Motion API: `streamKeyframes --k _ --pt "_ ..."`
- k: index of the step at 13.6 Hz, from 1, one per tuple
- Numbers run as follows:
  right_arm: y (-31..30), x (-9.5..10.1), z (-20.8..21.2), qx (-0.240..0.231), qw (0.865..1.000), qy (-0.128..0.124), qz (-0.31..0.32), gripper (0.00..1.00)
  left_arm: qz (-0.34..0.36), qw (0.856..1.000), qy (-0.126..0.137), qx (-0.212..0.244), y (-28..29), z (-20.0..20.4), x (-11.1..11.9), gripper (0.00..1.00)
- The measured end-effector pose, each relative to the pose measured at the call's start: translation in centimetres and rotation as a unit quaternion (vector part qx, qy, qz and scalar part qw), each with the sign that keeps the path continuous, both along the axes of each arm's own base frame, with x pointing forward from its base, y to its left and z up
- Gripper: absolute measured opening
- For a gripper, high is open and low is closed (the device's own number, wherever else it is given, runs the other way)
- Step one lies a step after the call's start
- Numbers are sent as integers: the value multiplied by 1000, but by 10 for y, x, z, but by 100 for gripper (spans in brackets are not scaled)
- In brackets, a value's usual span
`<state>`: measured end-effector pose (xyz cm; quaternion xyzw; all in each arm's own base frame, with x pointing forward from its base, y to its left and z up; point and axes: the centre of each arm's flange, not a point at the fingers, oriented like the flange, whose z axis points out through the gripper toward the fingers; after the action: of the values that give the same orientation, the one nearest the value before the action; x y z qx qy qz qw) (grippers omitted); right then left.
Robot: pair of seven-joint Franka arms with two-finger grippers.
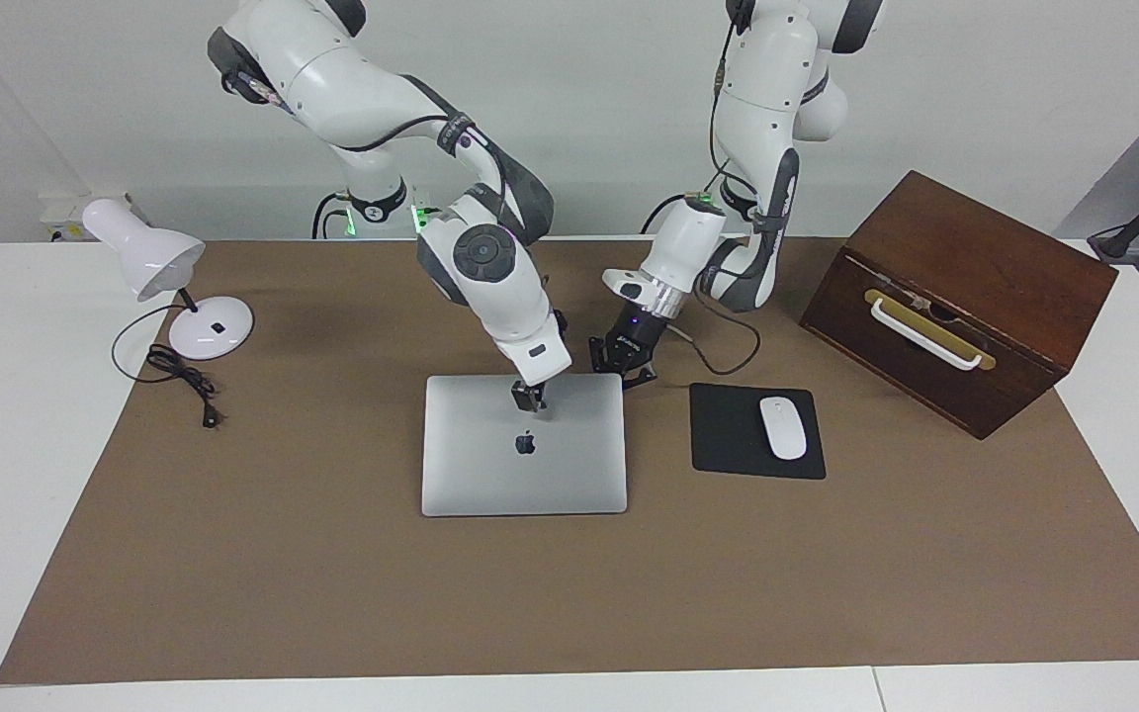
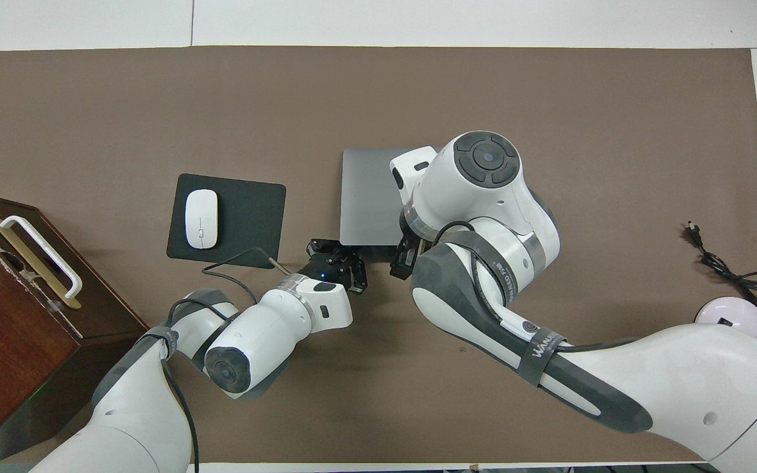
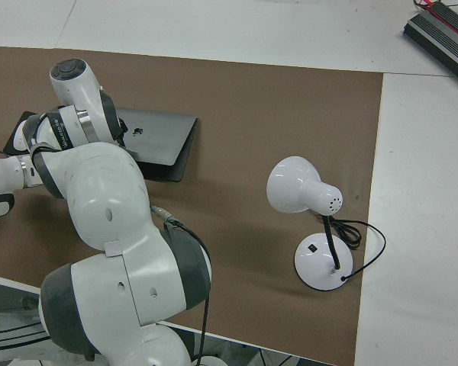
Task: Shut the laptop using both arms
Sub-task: 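Press the closed lid flat with the right gripper while the left gripper holds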
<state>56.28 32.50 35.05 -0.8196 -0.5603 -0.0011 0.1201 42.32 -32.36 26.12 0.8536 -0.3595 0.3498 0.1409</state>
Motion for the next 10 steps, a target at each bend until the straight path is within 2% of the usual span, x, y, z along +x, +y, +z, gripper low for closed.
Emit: streamKeyframes --k 10 --pt "4 -3 -1 2 1000 -2 -12 100 -16 1000 -10 7 10 -1 3 1"
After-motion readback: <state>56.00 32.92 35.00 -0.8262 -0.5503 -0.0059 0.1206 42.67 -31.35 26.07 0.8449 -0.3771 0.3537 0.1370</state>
